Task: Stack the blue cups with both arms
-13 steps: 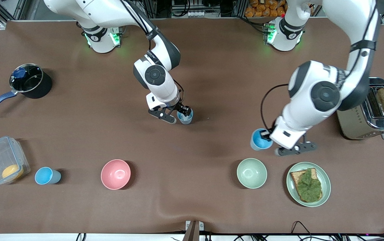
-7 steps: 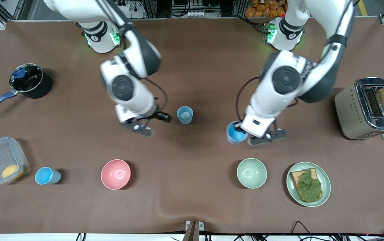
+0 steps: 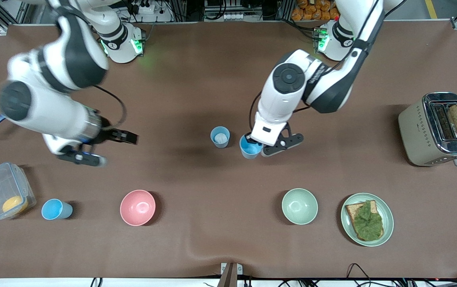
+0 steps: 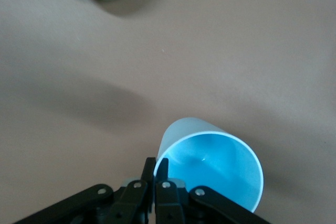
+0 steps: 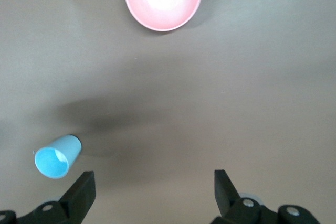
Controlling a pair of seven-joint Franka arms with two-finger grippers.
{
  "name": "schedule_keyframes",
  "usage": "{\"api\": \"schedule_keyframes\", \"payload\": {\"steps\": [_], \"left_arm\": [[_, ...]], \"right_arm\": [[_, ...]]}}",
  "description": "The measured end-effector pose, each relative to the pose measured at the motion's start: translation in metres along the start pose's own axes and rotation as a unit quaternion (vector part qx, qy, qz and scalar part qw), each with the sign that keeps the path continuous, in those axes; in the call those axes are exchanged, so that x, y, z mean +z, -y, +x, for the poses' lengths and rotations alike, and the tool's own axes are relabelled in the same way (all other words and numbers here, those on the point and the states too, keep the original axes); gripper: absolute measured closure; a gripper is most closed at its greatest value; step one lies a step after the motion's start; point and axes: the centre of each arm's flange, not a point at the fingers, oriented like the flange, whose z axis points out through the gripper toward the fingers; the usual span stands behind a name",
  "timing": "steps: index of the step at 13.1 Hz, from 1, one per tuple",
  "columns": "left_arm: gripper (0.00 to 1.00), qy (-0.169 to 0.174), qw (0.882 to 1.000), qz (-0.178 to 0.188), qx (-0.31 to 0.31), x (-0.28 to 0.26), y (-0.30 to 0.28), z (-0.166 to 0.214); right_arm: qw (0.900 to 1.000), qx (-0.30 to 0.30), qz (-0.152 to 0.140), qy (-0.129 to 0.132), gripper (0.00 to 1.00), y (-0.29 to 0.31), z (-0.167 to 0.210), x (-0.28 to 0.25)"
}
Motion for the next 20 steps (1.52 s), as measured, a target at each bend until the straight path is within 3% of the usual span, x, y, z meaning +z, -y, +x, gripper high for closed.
{"api": "schedule_keyframes", "payload": {"steps": [5,11,15,20], "left_arm": [[0.97,0.011,1.000,-0.001,-0.020,0.023,-0.029,-0.061],[0.97,0.014,0.999,-0.015,-0.026,0.054,-0.043,-0.092],[0.97,0.021,0.999,-0.005,-0.028,0.080,-0.042,-0.103],[0.97,0.023,0.999,-0.001,-0.048,0.090,-0.040,-0.109]], "right_arm": [[0.999,-0.032,0.010,-0.032,0.00,-0.077,-0.040,-0.098],[0.998,-0.057,0.009,-0.040,0.00,-0.143,-0.036,-0.116],[0.997,-0.060,-0.010,-0.039,0.00,-0.143,-0.037,-0.116],[0.995,-0.076,-0.059,-0.036,0.00,-0.145,-0.038,-0.116]]}}
